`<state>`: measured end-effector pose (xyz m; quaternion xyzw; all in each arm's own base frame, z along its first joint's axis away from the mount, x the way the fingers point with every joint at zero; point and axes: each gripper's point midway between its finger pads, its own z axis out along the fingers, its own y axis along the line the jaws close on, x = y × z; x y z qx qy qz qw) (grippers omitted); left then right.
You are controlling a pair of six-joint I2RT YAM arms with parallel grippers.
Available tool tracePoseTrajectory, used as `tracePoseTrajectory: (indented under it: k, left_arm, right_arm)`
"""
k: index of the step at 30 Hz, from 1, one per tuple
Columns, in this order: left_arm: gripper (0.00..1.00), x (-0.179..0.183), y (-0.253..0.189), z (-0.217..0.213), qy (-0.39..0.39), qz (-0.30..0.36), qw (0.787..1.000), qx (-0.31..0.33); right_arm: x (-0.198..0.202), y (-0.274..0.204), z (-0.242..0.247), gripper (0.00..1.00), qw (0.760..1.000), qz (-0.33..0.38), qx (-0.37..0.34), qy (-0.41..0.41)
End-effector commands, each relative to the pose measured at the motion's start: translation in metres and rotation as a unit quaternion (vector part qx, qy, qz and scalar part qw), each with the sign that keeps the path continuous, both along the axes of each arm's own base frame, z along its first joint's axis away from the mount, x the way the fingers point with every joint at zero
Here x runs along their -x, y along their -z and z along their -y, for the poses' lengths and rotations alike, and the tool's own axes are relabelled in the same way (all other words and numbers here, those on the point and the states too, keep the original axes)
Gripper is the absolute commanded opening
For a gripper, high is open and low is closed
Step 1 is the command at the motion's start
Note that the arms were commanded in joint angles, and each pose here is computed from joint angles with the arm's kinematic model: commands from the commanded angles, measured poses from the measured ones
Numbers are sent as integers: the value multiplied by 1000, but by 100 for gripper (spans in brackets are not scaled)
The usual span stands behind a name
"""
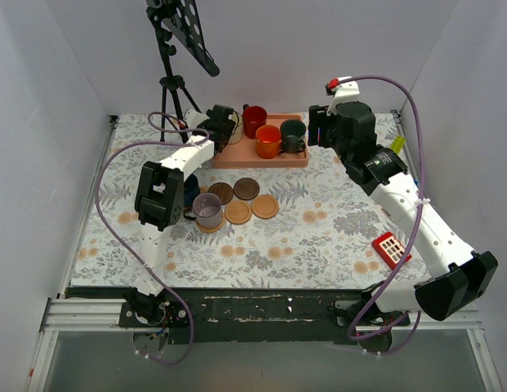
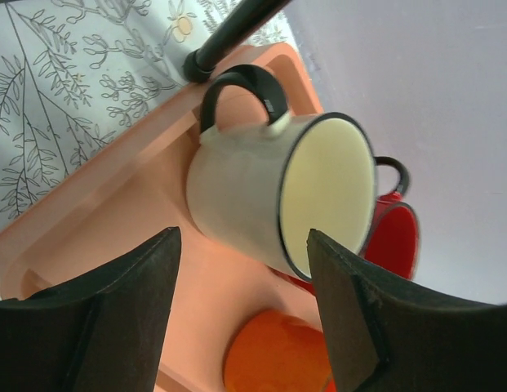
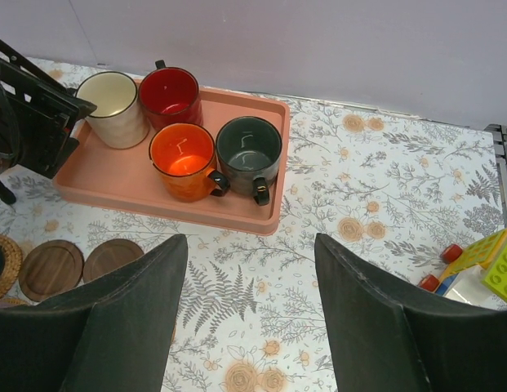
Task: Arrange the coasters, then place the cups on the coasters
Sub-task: Pick up the cup from the tray.
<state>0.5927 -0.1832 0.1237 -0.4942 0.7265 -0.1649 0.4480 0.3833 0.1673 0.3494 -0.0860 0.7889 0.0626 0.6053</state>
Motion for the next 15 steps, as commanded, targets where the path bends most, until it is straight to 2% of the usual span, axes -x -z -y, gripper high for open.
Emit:
tracePoseTrajectory:
  k: [1,7,15]
  left_arm:
    - [62,-9,-6,-5,-13,8,1000,8]
    - [61,-8,4,-8,-13,-5,1000,1]
    - [51,10,15,-14,-16,-31,999,1]
  right_arm:
    - [-3,-20,1,71,1000,25,-11,-4]
    - [-3,-18,4,71,1000,21,-17,-2]
    - [-3,-17,2,71,1000,19,-23,-6]
